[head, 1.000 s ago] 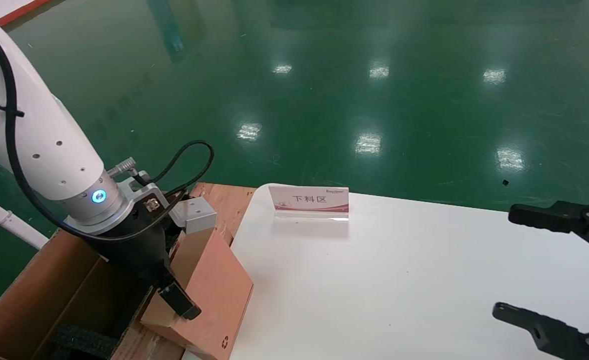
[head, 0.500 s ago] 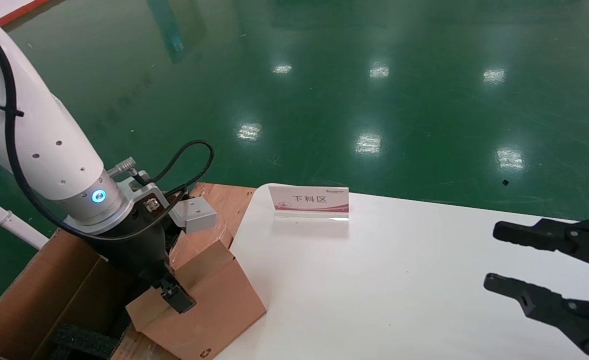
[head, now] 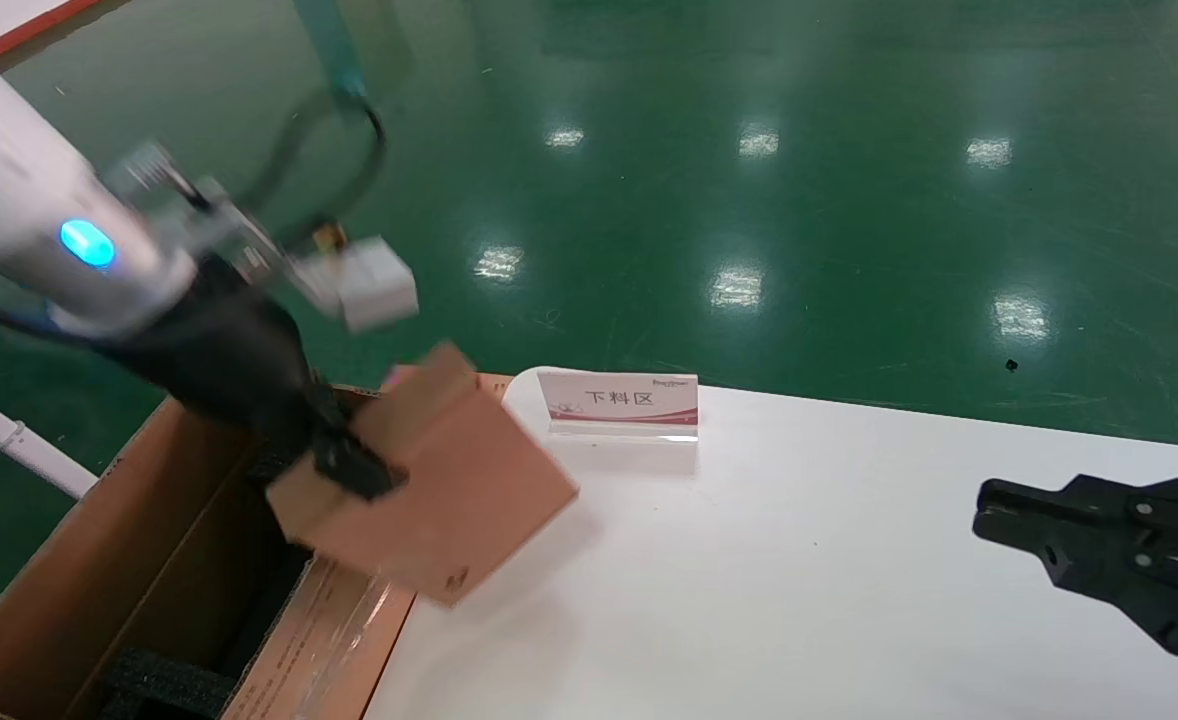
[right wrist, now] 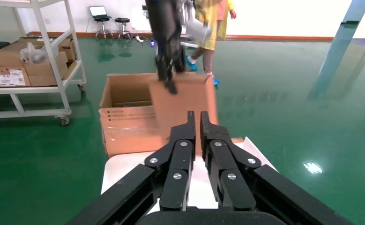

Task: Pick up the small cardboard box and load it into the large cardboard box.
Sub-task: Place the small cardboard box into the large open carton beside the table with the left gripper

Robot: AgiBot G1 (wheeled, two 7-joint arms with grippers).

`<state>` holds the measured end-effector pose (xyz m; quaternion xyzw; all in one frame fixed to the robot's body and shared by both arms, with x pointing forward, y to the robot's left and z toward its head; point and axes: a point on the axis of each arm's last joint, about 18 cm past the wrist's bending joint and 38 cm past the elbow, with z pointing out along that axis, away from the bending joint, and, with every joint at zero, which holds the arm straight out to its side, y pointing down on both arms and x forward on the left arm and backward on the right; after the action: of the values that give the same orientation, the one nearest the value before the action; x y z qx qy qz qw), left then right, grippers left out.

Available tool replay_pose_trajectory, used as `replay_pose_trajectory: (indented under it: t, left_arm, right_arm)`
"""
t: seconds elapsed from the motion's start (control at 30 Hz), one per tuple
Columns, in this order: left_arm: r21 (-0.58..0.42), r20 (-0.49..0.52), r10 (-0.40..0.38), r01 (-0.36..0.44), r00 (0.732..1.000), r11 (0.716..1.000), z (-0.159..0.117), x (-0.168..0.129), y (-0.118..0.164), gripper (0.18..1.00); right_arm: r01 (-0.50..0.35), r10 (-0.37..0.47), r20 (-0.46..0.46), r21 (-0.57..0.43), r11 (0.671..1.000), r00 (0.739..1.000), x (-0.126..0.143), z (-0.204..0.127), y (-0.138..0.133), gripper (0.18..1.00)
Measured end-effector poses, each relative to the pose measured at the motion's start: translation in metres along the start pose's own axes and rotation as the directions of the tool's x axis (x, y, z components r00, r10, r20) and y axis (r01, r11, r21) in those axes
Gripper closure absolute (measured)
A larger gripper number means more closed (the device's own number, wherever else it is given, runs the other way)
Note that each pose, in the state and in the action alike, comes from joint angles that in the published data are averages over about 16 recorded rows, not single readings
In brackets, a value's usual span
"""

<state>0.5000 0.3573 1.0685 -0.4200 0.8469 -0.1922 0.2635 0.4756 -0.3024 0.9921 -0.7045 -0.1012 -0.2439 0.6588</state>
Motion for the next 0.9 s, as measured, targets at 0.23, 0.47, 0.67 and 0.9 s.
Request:
replay_pose_trajectory:
  t: [0.23,0.47,0.67,0.9]
  left_arm:
    - [0.125,0.099,-0.022,0.010,0.995,0.992,-0.068,-0.013,-0.002,0.782]
    - [0.165,0.184,-0.085,0.055,0.979,0.985,-0.111,-0.025,0.013,0.784]
    - [0.124,0.228,-0.156,0.130,0.961,0.984,-0.123,-0.035,0.039,0.784]
    - [0.025,0.244,-0.243,0.244,0.939,0.969,-0.113,-0.046,0.073,0.785]
  right_arm:
    - [0.000,0.000,0.000,0.000,1.000,1.000,0.000,0.000,0.000,0.959]
    - [0.000,0.000,0.000,0.000,1.000,1.000,0.000,0.000,0.000,0.984]
    - [0.000,0.000,0.000,0.000,1.000,1.000,0.000,0.000,0.000,0.988]
    - [0.000,0.000,0.000,0.000,1.000,1.000,0.000,0.000,0.000,0.979]
